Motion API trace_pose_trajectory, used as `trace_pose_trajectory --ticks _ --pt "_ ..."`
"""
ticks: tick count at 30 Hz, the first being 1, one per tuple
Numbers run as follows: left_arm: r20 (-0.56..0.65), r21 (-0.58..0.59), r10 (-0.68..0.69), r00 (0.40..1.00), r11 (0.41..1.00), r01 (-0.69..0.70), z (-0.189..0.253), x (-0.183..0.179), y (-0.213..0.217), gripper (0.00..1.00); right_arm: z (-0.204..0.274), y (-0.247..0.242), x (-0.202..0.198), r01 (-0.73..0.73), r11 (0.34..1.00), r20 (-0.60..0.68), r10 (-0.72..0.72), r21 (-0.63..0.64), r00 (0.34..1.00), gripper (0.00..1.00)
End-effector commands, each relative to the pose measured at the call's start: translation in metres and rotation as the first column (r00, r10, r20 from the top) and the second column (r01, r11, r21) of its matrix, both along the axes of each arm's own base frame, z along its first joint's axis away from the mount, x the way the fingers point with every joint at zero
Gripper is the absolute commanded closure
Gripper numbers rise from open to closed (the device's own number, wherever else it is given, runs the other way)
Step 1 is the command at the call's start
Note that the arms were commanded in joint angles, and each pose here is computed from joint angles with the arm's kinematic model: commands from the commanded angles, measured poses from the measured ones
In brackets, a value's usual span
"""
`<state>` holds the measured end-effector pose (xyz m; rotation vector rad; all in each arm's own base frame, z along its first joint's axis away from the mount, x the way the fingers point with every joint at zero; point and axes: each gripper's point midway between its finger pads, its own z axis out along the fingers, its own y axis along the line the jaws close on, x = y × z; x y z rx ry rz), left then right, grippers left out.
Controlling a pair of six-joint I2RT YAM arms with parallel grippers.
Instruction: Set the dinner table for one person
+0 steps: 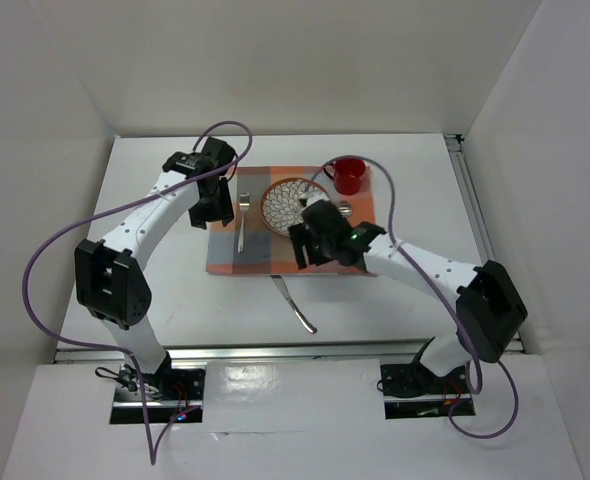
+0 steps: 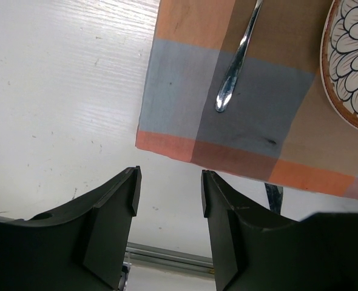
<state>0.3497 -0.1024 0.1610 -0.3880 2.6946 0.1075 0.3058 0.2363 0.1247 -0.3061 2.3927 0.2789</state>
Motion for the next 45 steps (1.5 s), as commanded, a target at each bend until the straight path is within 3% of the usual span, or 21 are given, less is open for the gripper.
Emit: trace_pose_trajectory --ticks 1,5,17,21,24,29,31,35,45 --pt "0.078 -0.001 0.043 0.996 0.999 -0.043 0.031 0.002 0.006 0.39 -0.028 0.032 -0.061 -0.197 0.978 -0.101 0.189 -0.074 0.977 0.24" --pt "0.123 -0.008 0.079 0.989 0.997 -0.078 0.044 0.001 0.013 0.39 -0.051 0.060 -0.089 -0.277 0.954 -0.167 0.256 -0.117 0.952 0.26" --pt "0.124 0.001 0.091 0.988 0.996 -0.092 0.046 -0.002 0.019 0.38 -0.104 0.076 -0.098 -0.334 0.920 -0.222 0.288 -0.206 0.931 0.42" --pt "0.124 0.001 0.091 0.988 0.996 -0.092 0.046 -0.002 0.019 0.38 -0.117 0.072 -0.108 -0.364 0.901 -0.251 0.305 -0.236 0.919 0.54" --pt "0.124 0.001 0.091 0.988 0.996 -0.092 0.046 -0.002 0.019 0.38 -0.122 0.081 -0.122 -0.448 0.875 -0.281 0.390 -0.184 0.877 0.69" --pt "0.124 0.001 0.091 0.988 0.996 -0.092 0.046 -0.002 0.019 0.38 -0.128 0.085 -0.138 -0.551 0.825 -0.325 0.490 -0.126 0.809 0.72" --pt "0.140 -0.006 0.092 0.986 0.996 -0.092 0.050 -0.001 0.019 0.38 -0.126 0.085 -0.143 -0.576 0.808 -0.323 0.516 -0.124 0.793 0.83" --pt "0.132 -0.003 0.091 0.987 0.996 -0.092 0.047 -0.003 0.019 0.38 -0.109 0.083 -0.135 -0.599 0.788 -0.255 0.555 -0.146 0.792 0.95" --pt "0.152 -0.016 0.109 0.982 0.994 -0.108 0.054 0.002 0.021 0.38 -0.052 0.081 -0.120 -0.598 0.783 -0.056 0.598 -0.174 0.800 1.00"
